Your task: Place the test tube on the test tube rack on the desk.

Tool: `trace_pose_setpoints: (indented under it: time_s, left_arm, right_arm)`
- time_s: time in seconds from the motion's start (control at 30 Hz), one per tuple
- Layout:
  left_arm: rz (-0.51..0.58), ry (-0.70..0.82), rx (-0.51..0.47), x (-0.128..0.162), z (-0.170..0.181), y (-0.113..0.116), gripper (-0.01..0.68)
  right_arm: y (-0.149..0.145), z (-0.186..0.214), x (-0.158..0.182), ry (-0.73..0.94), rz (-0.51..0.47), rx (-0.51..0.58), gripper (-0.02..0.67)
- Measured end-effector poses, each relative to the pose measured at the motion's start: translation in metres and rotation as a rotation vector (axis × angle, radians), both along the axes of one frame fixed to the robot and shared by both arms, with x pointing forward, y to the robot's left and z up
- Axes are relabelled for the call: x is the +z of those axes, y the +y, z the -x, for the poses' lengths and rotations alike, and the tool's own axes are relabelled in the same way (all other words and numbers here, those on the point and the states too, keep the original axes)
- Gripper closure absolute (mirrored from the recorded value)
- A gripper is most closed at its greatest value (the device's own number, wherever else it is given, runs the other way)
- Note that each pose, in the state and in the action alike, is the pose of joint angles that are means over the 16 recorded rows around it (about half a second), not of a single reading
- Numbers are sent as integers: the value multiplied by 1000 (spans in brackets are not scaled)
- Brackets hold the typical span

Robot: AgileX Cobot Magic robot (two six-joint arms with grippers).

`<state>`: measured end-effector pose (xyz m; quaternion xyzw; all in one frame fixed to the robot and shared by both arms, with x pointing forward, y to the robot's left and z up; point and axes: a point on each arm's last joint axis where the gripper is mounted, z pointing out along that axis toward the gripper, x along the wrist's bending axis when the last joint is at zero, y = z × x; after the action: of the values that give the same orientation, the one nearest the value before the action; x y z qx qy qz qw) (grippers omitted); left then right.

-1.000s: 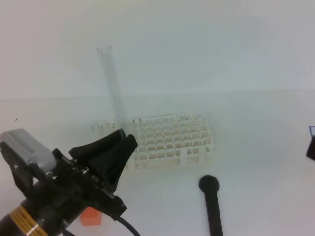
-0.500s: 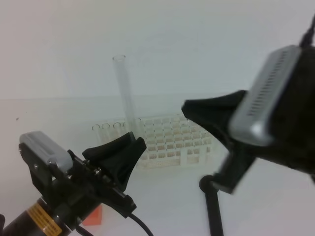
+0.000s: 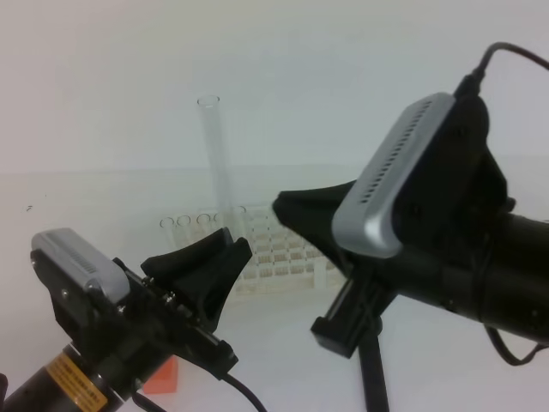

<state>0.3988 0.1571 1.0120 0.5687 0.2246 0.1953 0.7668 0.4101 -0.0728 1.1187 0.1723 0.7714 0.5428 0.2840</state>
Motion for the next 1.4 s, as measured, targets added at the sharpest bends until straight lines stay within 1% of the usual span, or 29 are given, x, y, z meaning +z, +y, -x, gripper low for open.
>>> trace_pose_setpoints:
  time_s: [0.13,0.27,0.53,0.67,0.8,1.03,1.4]
  left_arm:
    - [-5,-8,4,0,0,0,673]
    - [-4,-15,4,0,0,0,673]
    - [11,-32,5,2,0,1,673]
    - [21,-39,9,3,0,1,673]
    - [27,-42,13,4,0,1,673]
    - [32,-39,21,4,0,2,673]
    - [32,-39,21,4,-1,2,673]
  right_arm:
    - [10,0,4,24,-40,51,595]
    - [20,-4,10,38,-72,74,509]
    - [28,-19,23,59,-127,14,313]
    - [31,-29,27,79,-157,-23,255]
    - [36,-38,27,106,-182,-40,236]
    - [49,-48,22,147,-198,-18,234]
    - [57,-52,21,160,-206,4,286]
